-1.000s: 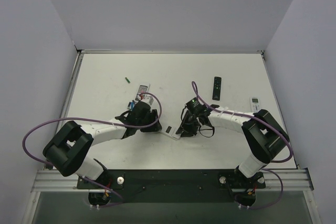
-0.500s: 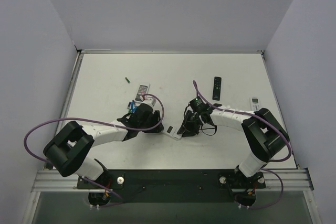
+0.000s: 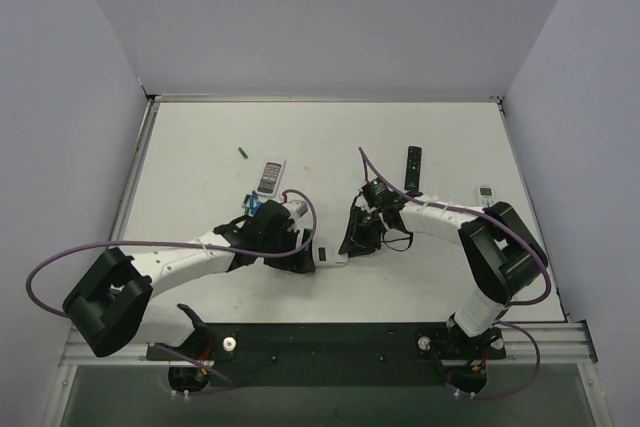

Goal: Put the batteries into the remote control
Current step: Load the battery cover into the remote control.

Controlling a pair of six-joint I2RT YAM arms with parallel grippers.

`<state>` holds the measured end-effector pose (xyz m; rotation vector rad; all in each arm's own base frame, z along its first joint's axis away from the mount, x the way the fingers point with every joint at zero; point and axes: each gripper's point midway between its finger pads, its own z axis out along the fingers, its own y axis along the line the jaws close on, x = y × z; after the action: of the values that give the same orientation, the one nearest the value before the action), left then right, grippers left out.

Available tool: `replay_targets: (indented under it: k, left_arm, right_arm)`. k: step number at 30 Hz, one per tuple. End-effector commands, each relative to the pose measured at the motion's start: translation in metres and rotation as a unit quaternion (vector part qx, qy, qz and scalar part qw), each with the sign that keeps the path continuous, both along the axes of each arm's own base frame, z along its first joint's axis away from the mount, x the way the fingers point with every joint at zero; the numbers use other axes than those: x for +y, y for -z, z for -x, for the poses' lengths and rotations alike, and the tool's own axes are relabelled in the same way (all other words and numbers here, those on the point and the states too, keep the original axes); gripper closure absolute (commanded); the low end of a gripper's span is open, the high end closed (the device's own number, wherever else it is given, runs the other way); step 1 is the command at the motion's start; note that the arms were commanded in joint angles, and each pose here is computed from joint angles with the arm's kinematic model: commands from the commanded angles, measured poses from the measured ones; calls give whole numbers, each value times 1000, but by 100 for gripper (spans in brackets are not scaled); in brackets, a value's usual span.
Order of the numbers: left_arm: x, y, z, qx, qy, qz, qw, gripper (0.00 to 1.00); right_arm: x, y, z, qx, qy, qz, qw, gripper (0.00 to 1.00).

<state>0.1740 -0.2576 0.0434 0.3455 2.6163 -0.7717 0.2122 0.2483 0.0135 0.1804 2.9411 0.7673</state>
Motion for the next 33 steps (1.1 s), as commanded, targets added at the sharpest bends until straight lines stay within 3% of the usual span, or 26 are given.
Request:
replay_targets:
  k: [1, 6, 11, 19, 26, 33]
  left_arm:
    - [-12, -44, -12, -46, 83, 27, 995, 19]
    - [-5, -28, -18, -21, 80, -1, 997, 19]
    - [-1, -31, -11, -3, 59, 12, 998, 19]
    - [31, -18, -37, -11, -46, -21, 999, 20]
    - [16, -9, -51, -1, -49, 2, 999, 25]
    - [8, 6, -39, 36, -40, 22, 998, 39]
  right_arm:
    - [0, 10, 8, 12, -26, 20, 999, 83]
    - [0, 8, 10, 9, -40, 25, 999, 83]
    - [2, 8, 13, 6, -50, 36, 998, 82]
    - [1, 11, 19, 16, -15, 47, 999, 82]
    - [1, 12, 22, 23, -4, 51, 998, 82]
    - [9, 6, 25, 20, -38, 39, 998, 83]
